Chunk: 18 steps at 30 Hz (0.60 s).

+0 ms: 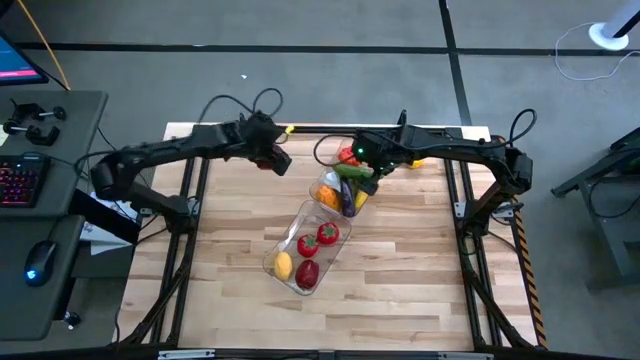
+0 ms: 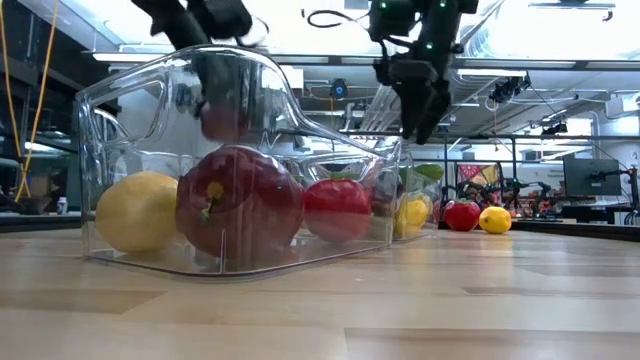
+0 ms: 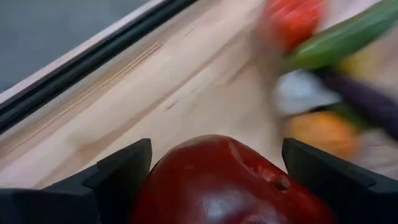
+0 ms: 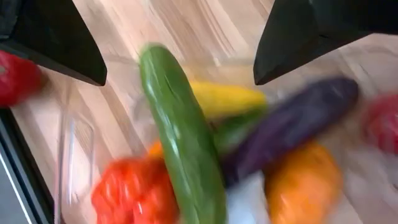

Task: Sort produce into baskets
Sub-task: Put the red apple into the bottom transparent bin

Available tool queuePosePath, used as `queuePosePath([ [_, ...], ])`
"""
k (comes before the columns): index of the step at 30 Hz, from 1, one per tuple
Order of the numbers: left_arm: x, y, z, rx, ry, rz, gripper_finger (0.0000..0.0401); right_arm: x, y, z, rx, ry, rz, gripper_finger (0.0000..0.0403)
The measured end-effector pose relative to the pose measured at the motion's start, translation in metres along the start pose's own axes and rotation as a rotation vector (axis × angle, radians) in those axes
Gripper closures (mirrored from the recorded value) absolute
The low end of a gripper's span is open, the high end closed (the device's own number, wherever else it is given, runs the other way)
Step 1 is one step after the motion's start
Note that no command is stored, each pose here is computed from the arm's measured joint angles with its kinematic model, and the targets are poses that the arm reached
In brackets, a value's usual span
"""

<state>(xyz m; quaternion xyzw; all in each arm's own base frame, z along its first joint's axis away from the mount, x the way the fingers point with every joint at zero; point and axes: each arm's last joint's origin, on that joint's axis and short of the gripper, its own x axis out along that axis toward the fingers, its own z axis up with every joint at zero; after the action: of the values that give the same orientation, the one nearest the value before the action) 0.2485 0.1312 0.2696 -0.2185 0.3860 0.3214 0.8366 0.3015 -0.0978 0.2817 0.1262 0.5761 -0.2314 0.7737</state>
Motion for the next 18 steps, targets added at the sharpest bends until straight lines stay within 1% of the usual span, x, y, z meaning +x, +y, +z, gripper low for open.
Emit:
queuePosePath([
  [5,-0.041,-0.011,0.003,-0.038,-0.133,-0.162,0.0062,0.0,-0.002,-0.009,-0.052,0.094,-0.033,0.0004],
  [9,-0.06,-0.024,0.001,-0.054,-0.198,-0.262,0.0062,-0.001,-0.003,-0.013,-0.068,0.129,-0.038,0.0004],
  [15,-0.069,-0.051,-0.004,-0.032,-0.238,-0.382,0.0062,-0.001,-0.004,-0.015,-0.071,0.15,-0.042,0.0004],
  [18,-0.069,-0.066,-0.007,-0.007,-0.247,-0.434,0.0061,-0.002,-0.005,-0.02,-0.103,0.212,-0.049,0.0004],
])
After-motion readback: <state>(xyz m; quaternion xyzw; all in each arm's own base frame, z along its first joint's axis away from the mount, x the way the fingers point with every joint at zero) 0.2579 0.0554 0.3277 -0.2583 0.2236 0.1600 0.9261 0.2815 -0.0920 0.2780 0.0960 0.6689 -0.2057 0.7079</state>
